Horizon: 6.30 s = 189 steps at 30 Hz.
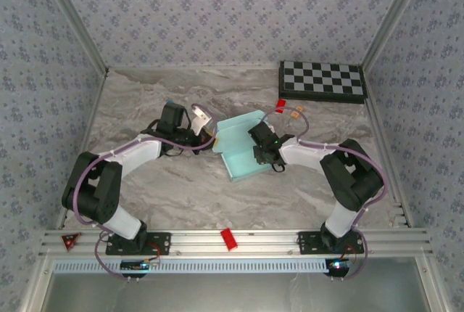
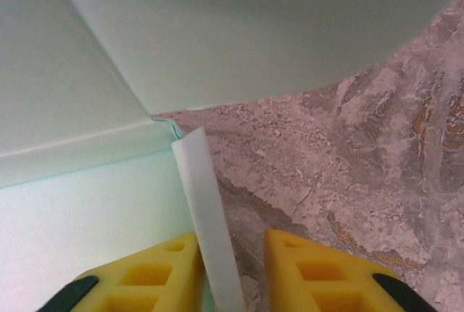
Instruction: Fold the paper box
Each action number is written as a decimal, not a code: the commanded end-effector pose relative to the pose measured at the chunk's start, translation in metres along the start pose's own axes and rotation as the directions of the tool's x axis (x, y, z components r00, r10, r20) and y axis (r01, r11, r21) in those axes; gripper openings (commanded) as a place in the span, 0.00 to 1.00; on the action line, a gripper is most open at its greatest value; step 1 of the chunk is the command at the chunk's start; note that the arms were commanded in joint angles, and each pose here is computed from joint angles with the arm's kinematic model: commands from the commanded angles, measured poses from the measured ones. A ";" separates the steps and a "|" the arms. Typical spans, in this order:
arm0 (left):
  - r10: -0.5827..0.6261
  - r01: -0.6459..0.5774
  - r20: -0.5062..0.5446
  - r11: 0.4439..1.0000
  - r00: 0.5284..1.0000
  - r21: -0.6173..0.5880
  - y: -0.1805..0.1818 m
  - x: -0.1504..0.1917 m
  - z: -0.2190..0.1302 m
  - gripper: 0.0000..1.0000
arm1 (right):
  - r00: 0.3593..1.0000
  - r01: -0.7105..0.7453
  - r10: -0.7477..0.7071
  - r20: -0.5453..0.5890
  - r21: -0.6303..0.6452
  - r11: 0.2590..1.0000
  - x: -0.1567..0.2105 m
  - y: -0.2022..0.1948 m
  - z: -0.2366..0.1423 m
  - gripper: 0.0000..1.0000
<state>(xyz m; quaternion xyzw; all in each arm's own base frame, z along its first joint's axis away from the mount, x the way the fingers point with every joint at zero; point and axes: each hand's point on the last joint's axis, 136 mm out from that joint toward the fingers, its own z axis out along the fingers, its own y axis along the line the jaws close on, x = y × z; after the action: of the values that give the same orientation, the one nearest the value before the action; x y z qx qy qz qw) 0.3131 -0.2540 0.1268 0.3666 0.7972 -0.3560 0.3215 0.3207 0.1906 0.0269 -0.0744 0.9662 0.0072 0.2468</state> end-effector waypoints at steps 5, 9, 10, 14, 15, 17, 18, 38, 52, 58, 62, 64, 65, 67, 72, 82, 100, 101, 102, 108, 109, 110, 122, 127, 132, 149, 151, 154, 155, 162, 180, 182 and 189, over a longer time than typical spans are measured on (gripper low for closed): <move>0.039 -0.041 0.044 0.998 0.998 0.037 -0.014 -0.016 -0.008 0.00 | 1.000 -0.028 0.028 -0.012 -0.047 0.998 0.002 -0.001 -0.011 0.39; 0.052 -0.054 0.047 0.998 0.998 0.042 -0.016 -0.016 -0.007 0.00 | 0.999 -0.038 0.038 -0.011 -0.068 0.997 0.001 0.001 -0.016 0.43; 0.058 -0.060 0.049 0.997 0.997 0.042 -0.016 -0.017 -0.007 0.00 | 0.999 -0.041 0.040 -0.013 -0.074 0.996 0.001 0.001 -0.018 0.43; 0.078 -0.080 0.052 0.996 0.996 0.041 -0.018 -0.018 -0.007 0.00 | 0.999 -0.040 0.037 -0.024 -0.111 0.993 0.002 0.003 -0.025 0.44; 0.081 -0.084 0.054 0.996 0.995 0.039 -0.018 -0.019 -0.008 0.00 | 0.999 -0.035 0.032 -0.025 -0.119 0.992 0.002 0.003 -0.028 0.44; 0.090 -0.092 0.055 0.995 0.994 0.038 -0.019 -0.019 -0.008 0.00 | 0.999 -0.028 0.023 -0.040 -0.117 0.993 0.005 0.000 -0.032 0.44; 0.092 -0.094 0.056 0.995 0.994 0.037 -0.019 -0.019 -0.008 0.00 | 0.999 -0.024 0.018 -0.052 -0.117 0.993 0.008 -0.001 -0.034 0.44; 0.098 -0.100 0.059 0.994 0.993 0.034 -0.019 -0.021 -0.008 0.00 | 0.983 0.031 -0.050 -0.175 -0.109 0.994 0.034 -0.016 -0.031 0.31; 0.088 -0.089 0.052 0.996 0.995 0.027 -0.016 -0.020 -0.006 0.00 | 0.968 0.052 -0.087 -0.234 -0.150 0.987 0.049 -0.012 -0.033 0.31; 0.085 -0.087 0.050 0.996 0.995 0.027 -0.016 -0.020 -0.005 0.00 | 0.968 0.036 -0.074 -0.241 -0.156 0.987 0.051 -0.012 -0.031 0.28; 0.086 -0.088 0.050 0.996 0.995 0.028 -0.016 -0.020 -0.005 0.00 | 0.967 0.037 -0.072 -0.244 -0.148 0.988 0.053 -0.013 -0.030 0.24; 0.087 -0.089 0.051 0.996 0.995 0.027 -0.016 -0.021 -0.005 0.00 | 0.968 0.038 -0.071 -0.239 -0.139 0.990 0.052 -0.014 -0.029 0.23; 0.084 -0.086 0.050 0.996 0.995 0.028 -0.016 -0.020 -0.005 0.00 | 0.968 0.038 -0.069 -0.240 -0.133 0.990 0.052 -0.015 -0.028 0.22; 0.085 -0.086 0.049 0.996 0.995 0.027 -0.016 -0.020 -0.005 0.00 | 0.965 0.041 -0.071 -0.251 -0.123 0.992 0.055 -0.017 -0.026 0.21; 0.086 -0.087 0.049 0.996 0.995 0.024 -0.016 -0.020 -0.005 0.00 | 0.959 0.055 -0.081 -0.271 -0.102 0.993 0.060 -0.020 -0.024 0.18; 0.101 -0.102 0.050 0.995 0.994 0.018 -0.015 -0.023 -0.006 0.00 | 0.950 0.105 -0.105 -0.292 -0.016 0.994 0.063 -0.029 -0.024 0.16; 0.113 -0.113 0.049 0.993 0.992 0.012 -0.013 -0.026 -0.009 0.00 | 0.934 0.133 -0.087 -0.348 0.109 0.985 0.072 -0.043 -0.016 0.14; 0.110 -0.111 0.048 0.994 0.993 0.011 -0.012 -0.025 -0.009 0.00 | 0.933 0.133 -0.085 -0.350 0.115 0.984 0.073 -0.043 -0.016 0.14; 0.110 -0.110 0.046 0.994 0.993 0.012 -0.012 -0.025 -0.009 0.00 | 0.932 0.135 -0.085 -0.352 0.119 0.984 0.072 -0.044 -0.015 0.14; 0.108 -0.109 0.047 0.994 0.993 0.013 -0.012 -0.025 -0.009 0.00 | 0.924 0.134 -0.060 -0.378 0.172 0.976 0.079 -0.052 -0.015 0.14; 0.107 -0.108 0.048 0.994 0.993 0.013 -0.013 -0.025 -0.009 0.00 | 0.925 0.135 -0.058 -0.375 0.182 0.974 0.079 -0.053 -0.015 0.14; 0.107 -0.108 0.047 0.994 0.993 0.014 -0.013 -0.024 -0.009 0.00 | 0.924 0.136 -0.056 -0.378 0.187 0.973 0.080 -0.054 -0.015 0.14; 0.100 -0.102 0.054 0.994 0.993 0.026 -0.014 -0.027 -0.007 0.00 | 0.944 0.113 -0.047 -0.328 0.184 0.977 0.070 -0.051 -0.021 0.14; 0.105 -0.107 0.055 0.994 0.993 0.029 -0.012 -0.031 -0.005 0.00 | 0.965 0.062 -0.026 -0.261 0.131 0.989 0.056 -0.039 -0.027 0.21; 0.113 -0.115 0.054 0.993 0.992 0.036 -0.009 -0.034 -0.001 0.00 | 0.972 0.019 -0.003 -0.235 0.064 0.998 0.052 -0.027 -0.030 0.27; 0.115 -0.109 0.091 0.992 0.989 -0.069 0.005 -0.052 -0.007 0.54 | 0.986 -0.039 0.017 -0.167 -0.133 0.990 0.038 0.007 -0.036 0.37; 0.117 -0.108 0.104 0.990 0.988 -0.088 0.004 -0.054 -0.013 0.57 | 0.987 -0.041 0.020 -0.159 -0.133 0.990 0.036 0.006 -0.038 0.38; 0.112 -0.093 0.133 0.985 0.985 -0.143 0.005 -0.059 -0.024 0.61 | 0.990 -0.039 0.023 -0.143 -0.116 0.993 0.033 0.001 -0.043 0.42; 0.107 -0.080 0.149 0.981 0.983 -0.175 0.007 -0.062 -0.030 0.61 | 0.990 -0.040 0.024 -0.137 -0.111 0.993 0.032 0.000 -0.046 0.43; 0.006 0.092 0.242 0.916 0.970 -0.390 0.041 -0.072 -0.068 0.65 | 0.999 -0.022 0.018 -0.038 -0.116 0.993 0.018 -0.009 -0.066 0.48; -0.467 0.582 0.370 0.479 0.803 -0.658 0.185 -0.033 -0.139 0.59 | 0.973 -0.159 0.171 0.154 -0.089 0.983 0.018 -0.073 -0.106 0.47; -0.500 0.598 0.368 0.451 0.784 -0.663 0.203 -0.031 -0.138 0.57 | 0.970 -0.175 0.188 0.153 -0.097 0.980 0.019 -0.077 -0.106 0.47; -0.581 0.566 0.277 0.402 0.765 -0.720 0.258 -0.024 -0.114 0.52 | 0.966 -0.209 0.221 0.134 -0.103 0.973 0.026 -0.084 -0.101 0.46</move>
<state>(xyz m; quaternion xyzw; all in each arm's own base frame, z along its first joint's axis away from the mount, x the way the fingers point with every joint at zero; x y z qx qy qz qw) 0.5014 -0.0503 0.1282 -0.1010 0.9366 -0.0803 0.3257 0.2672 0.1010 0.1095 0.0220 0.9444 0.0781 0.3188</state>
